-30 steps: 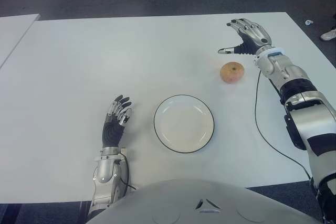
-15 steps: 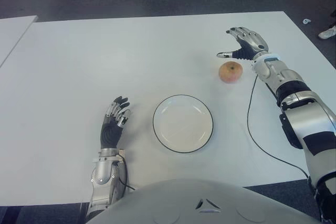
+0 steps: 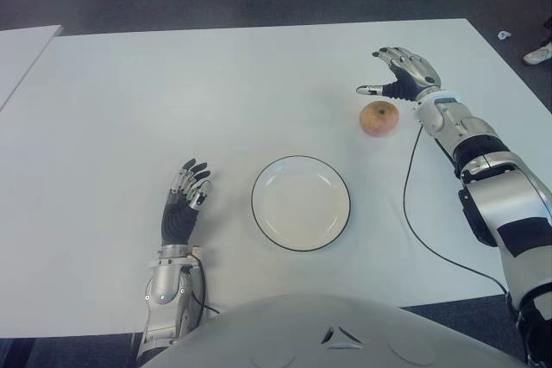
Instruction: Put the apples into the plate.
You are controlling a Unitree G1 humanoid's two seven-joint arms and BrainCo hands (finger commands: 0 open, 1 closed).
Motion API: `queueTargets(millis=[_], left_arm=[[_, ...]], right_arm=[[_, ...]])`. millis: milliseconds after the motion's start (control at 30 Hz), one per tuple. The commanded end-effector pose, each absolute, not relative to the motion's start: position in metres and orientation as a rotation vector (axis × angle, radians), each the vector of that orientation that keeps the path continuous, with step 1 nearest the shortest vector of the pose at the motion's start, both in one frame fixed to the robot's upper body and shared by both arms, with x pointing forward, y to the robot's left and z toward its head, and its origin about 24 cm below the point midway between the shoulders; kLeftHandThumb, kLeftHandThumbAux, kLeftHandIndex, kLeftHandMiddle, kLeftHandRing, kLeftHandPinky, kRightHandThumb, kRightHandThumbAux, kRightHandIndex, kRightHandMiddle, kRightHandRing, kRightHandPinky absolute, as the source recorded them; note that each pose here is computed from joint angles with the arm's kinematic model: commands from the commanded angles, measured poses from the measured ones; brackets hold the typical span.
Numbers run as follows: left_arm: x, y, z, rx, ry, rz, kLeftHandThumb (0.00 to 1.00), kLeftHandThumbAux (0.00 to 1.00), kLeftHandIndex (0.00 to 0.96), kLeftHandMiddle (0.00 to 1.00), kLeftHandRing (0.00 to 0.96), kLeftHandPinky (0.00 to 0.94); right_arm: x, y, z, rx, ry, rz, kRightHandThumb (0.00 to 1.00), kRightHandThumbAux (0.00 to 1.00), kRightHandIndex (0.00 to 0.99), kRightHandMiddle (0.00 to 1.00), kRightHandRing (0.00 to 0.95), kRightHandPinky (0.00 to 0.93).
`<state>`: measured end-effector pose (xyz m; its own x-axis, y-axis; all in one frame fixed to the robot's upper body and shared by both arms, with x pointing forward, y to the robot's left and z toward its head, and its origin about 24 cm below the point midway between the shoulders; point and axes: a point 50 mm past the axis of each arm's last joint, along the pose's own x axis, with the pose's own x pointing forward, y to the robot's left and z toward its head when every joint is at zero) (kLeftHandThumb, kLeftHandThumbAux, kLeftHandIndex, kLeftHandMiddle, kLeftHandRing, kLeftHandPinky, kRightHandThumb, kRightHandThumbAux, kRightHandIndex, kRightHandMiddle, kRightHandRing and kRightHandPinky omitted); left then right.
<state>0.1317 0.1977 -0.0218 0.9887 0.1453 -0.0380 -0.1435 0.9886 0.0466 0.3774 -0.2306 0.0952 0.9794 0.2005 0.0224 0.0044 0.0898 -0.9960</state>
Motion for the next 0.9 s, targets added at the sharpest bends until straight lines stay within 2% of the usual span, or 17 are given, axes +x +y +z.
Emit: queueTargets(millis=[33, 900], left_arm=[[0.122, 0.200, -0.033, 0.032, 0.130, 0.146, 0.231, 0.487, 0.131, 0.207, 0.249, 0.297], [0.120, 0.197, -0.031, 0.021, 0.127, 0.141, 0.224, 0.500, 0.136, 0.203, 0.251, 0.299]], right_arm=[[0.371, -0.232, 0.080, -1.469, -0.123, 0.173, 0.256, 0.215, 0.000, 0.000, 0.000, 0.000], [0.353, -0.241, 0.054, -1.425, -0.080, 0.198, 0.268, 0.231, 0.000, 0.000, 0.000, 0.000]])
